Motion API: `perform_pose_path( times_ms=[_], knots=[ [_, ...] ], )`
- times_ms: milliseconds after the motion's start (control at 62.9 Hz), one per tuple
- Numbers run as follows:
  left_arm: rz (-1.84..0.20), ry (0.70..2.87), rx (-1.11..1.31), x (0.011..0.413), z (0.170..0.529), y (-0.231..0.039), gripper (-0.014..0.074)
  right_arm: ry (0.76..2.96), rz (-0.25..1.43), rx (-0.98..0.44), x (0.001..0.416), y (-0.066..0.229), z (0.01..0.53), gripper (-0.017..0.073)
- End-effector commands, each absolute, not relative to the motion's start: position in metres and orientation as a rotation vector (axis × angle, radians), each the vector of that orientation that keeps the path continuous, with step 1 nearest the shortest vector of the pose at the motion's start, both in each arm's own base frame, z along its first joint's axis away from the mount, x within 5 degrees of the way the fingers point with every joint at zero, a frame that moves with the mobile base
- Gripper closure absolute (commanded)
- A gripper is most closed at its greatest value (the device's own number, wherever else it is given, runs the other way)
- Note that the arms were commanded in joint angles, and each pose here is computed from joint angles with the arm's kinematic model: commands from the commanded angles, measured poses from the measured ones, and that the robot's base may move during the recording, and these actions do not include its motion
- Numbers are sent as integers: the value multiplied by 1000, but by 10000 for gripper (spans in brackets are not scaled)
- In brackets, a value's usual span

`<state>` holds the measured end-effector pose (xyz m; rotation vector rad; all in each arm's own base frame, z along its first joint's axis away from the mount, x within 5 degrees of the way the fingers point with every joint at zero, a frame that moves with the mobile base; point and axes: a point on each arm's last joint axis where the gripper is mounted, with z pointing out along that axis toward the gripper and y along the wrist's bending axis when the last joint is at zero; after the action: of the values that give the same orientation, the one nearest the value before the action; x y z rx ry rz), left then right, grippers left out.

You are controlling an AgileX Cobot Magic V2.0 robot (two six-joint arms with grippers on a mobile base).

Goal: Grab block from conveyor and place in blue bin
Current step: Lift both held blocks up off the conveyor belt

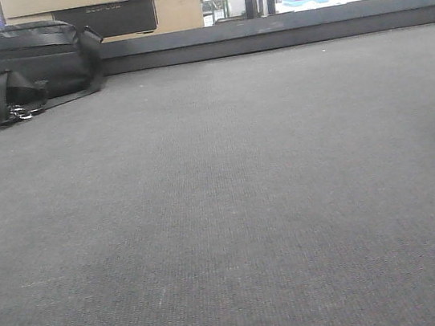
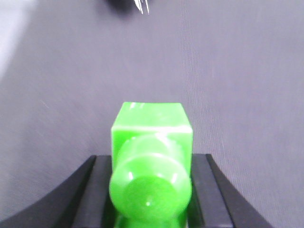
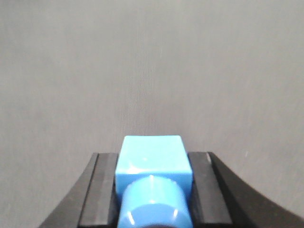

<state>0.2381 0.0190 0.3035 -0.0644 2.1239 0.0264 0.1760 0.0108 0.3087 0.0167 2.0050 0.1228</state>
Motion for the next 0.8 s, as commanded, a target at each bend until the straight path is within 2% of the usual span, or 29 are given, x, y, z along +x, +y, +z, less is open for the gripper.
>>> perform_pose_path(
  times_ms=[0,143,445,620,779],
  knots=[
    [48,1991,-63,213,308,18,705,1868,99,27,159,7,303,721],
    [60,1914,-51,183,315,15,705,1710,79,33,137,5,296,721],
    [23,1776,6,146,341,3,705,1560,84,30,108,4,312,721],
    [-29,1725,69,124,350,-6,705,1526,-64,-110,92,3,315,721],
    [-66,1601,50,96,363,-7,705,1471,32,-29,79,3,325,721]
  ],
)
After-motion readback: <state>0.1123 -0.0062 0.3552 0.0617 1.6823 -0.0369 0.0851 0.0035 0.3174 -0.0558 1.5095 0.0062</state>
